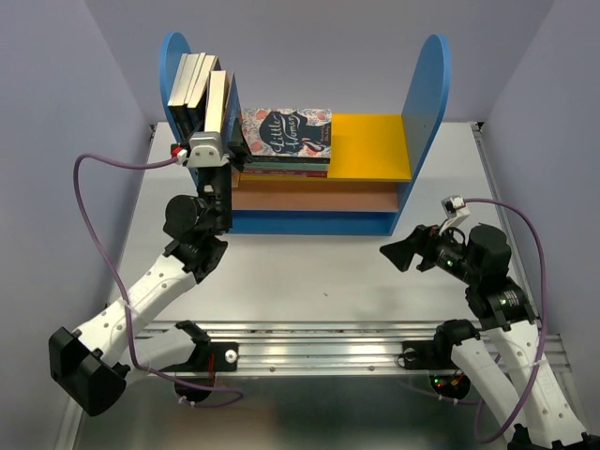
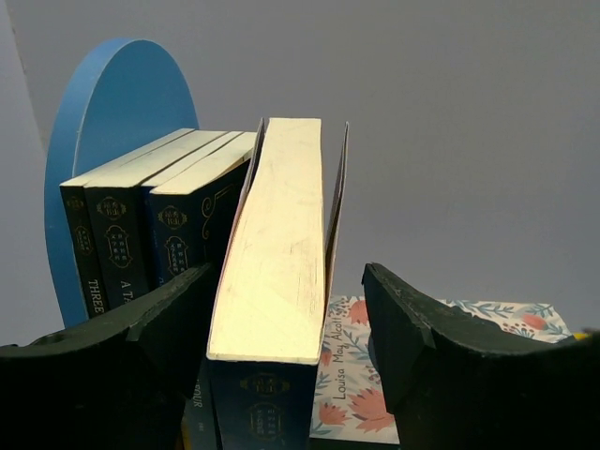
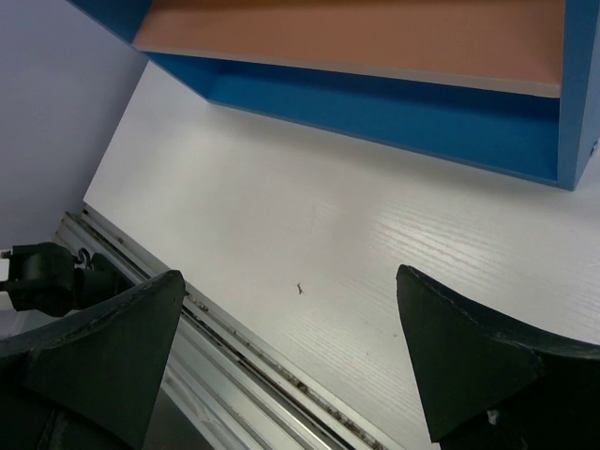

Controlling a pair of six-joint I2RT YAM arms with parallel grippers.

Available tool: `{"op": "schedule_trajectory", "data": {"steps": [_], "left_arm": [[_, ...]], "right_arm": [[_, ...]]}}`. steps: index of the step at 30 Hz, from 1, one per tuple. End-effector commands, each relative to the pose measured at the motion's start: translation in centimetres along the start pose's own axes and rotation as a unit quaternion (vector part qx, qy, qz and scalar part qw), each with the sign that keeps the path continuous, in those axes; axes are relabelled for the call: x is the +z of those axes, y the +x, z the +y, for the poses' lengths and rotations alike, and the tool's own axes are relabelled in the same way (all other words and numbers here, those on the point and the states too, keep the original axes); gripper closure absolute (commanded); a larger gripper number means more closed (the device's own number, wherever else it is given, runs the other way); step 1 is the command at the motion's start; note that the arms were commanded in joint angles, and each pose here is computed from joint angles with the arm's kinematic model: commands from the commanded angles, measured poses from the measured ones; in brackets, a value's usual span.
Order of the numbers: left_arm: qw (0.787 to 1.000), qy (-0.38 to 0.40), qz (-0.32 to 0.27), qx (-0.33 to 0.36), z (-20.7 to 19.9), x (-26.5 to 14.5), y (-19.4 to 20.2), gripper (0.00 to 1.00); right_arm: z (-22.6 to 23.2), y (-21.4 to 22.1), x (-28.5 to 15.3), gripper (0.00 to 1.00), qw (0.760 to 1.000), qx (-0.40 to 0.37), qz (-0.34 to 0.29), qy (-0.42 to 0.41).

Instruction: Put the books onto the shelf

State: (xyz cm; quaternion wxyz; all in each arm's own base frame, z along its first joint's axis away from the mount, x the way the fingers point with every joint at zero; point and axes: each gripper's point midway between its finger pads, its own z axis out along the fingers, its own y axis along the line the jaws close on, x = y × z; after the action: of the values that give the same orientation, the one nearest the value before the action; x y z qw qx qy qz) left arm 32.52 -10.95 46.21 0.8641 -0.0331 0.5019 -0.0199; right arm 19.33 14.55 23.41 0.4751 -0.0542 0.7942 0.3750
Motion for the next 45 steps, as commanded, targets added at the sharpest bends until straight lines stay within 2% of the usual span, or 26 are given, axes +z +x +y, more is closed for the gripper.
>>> {"op": "schedule_trajectory", "data": {"steps": [1,5,7,15,18,21,24,29,32,34,38,40,42,44,45], "left_arm": [[0.996,-0.042,-0.057,-0.054,2.6,0.1,-5.8,0.21],[0.995,-0.003,-0.073,-0.073,1.9,-0.3,-7.5,0.05],[0.994,-0.004,-0.076,-0.078,2.2,-0.7,-7.9,0.01],[0.994,-0.007,-0.074,-0.086,3.2,-2.0,-7.9,0.01],[0.987,0.041,-0.088,-0.129,2.1,-3.2,-8.8,0.01],[0.983,0.085,-0.079,-0.142,0.9,-4.3,-8.2,0.01],[0.981,0.104,-0.052,-0.158,0.1,-5.2,-6.6,0.01],[0.972,0.118,-0.072,-0.19,1.3,-8.0,-7.2,0.01],[0.973,0.128,-0.074,-0.178,1.4,-8.8,-7.0,0.01],[0.977,0.139,-0.04,-0.154,0.6,-8.6,-5.2,0.01],[0.983,0.135,0.02,-0.126,-0.8,-7.6,-1.2,0.06],[0.987,0.109,0.044,-0.114,-0.6,-6.7,0.5,0.17],[0.988,0.097,0.046,-0.107,-0.6,-6.0,0.4,0.37],[0.989,0.095,0.044,-0.105,-0.8,-5.3,0.0,0.46],[0.989,0.096,0.041,-0.106,-0.9,-5.2,-0.2,0.46]], "right_arm": [[0.7,-0.7,0.3,0.0,1.0,-0.012,-0.014,-0.022],[0.7,-0.7,0.4,0.0,1.0,-0.013,-0.015,-0.023],[0.8,-0.7,0.4,0.0,0.999,-0.014,-0.013,-0.029],[1.2,-0.6,0.4,0.0,0.999,-0.017,-0.012,-0.042],[1.4,-0.6,0.6,0.0,0.999,-0.016,-0.009,-0.048],[1.6,-0.5,0.4,0.0,0.998,-0.019,-0.008,-0.055],[1.8,-0.2,0.4,0.0,0.998,-0.019,-0.005,-0.061],[2.2,0.1,0.3,0.0,0.997,-0.021,0.001,-0.077],[2.5,0.1,0.3,0.0,0.996,-0.023,0.002,-0.086],[2.3,0.3,0.5,0.0,0.996,-0.019,0.006,-0.085],[2.1,0.5,0.7,0.0,0.996,-0.013,0.012,-0.082],[2.2,0.4,0.7,0.0,0.996,-0.014,0.011,-0.083],[2.1,0.5,0.7,0.0,0.997,-0.013,0.011,-0.082],[2.0,0.6,0.8,0.0,0.997,-0.012,0.013,-0.081],[2.0,0.6,0.8,0.0,0.997,-0.012,0.013,-0.081]]}}
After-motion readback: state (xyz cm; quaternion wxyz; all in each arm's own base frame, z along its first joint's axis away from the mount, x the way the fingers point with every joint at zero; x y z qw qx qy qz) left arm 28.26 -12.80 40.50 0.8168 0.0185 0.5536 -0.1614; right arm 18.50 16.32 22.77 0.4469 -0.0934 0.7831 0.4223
